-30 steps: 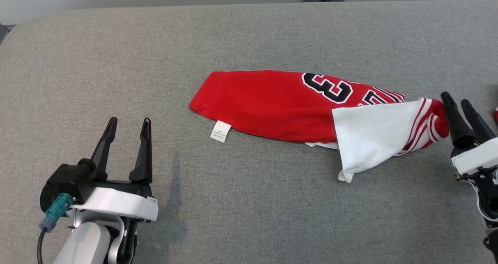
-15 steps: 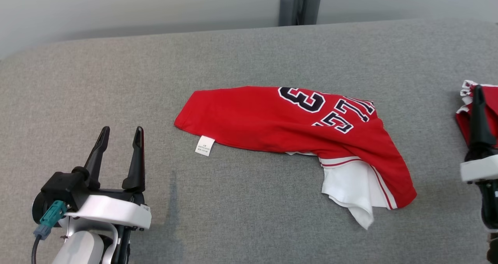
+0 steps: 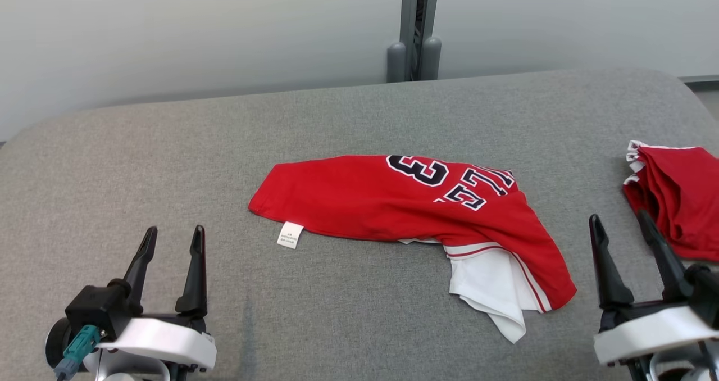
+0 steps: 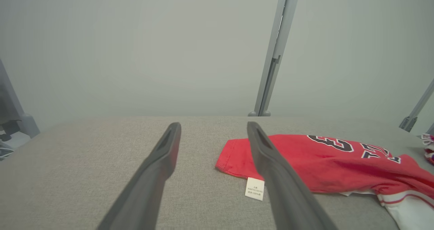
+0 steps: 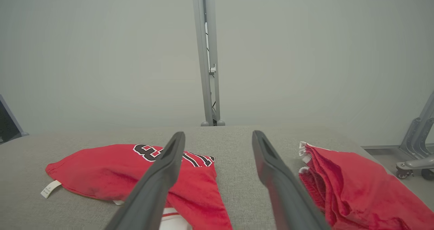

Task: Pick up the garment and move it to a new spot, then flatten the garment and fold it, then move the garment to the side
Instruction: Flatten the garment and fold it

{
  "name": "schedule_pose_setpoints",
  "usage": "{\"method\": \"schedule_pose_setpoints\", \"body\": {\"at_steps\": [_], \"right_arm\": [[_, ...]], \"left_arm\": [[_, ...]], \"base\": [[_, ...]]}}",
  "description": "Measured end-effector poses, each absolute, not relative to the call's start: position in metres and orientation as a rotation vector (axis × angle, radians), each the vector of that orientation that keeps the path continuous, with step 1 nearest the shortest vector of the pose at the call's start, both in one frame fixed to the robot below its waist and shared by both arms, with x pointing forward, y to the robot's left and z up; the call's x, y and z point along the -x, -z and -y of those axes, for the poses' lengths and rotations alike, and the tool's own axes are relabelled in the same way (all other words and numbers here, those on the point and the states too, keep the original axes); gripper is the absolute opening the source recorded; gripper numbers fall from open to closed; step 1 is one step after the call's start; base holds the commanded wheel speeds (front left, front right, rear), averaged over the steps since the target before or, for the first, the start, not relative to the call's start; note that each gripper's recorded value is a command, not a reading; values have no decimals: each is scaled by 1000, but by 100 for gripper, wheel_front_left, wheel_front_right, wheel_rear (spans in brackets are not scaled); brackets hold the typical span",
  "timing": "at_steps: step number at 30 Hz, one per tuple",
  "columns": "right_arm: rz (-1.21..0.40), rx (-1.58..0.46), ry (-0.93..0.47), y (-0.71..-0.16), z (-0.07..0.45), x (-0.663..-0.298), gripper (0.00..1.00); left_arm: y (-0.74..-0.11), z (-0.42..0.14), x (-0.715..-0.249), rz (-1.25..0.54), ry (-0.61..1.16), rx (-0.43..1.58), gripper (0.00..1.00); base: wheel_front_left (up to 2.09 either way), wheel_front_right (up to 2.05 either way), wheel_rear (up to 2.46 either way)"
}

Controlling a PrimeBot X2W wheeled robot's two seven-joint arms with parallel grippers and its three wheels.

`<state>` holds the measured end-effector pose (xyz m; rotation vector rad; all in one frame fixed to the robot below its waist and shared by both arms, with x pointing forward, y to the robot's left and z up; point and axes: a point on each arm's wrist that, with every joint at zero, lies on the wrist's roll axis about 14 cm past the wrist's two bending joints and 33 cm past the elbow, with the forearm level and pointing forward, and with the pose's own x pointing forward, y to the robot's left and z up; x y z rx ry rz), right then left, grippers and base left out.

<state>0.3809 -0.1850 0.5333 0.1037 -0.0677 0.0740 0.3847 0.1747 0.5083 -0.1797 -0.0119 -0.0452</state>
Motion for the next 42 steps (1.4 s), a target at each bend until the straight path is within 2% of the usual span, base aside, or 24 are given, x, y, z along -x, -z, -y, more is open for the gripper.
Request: {"method": "schedule_pose_setpoints", "body": {"at_steps": [8, 21, 30, 34, 42], "right_arm": [[65, -95, -77, -540, 180, -368, 100], [59, -103, -85, -540, 176, -371, 100], [38, -123, -71, -532, 180, -377, 100], [17, -128, -60, -524, 183, -381, 100], [-25, -140, -21, -504, 194, -389, 100]], "left_arm": [[-511, -176, -379, 8, 44, 171, 100], [-513, -178, -378, 9, 39, 170, 100], [-523, -157, -405, 19, 129, 176, 100], [-511, -132, -425, -62, 219, 192, 100], [-427, -109, -452, -392, 289, 258, 100]], "base": [[0, 0, 0], [0, 0, 0], [0, 0, 0], [0, 0, 0], [0, 0, 0]]}}
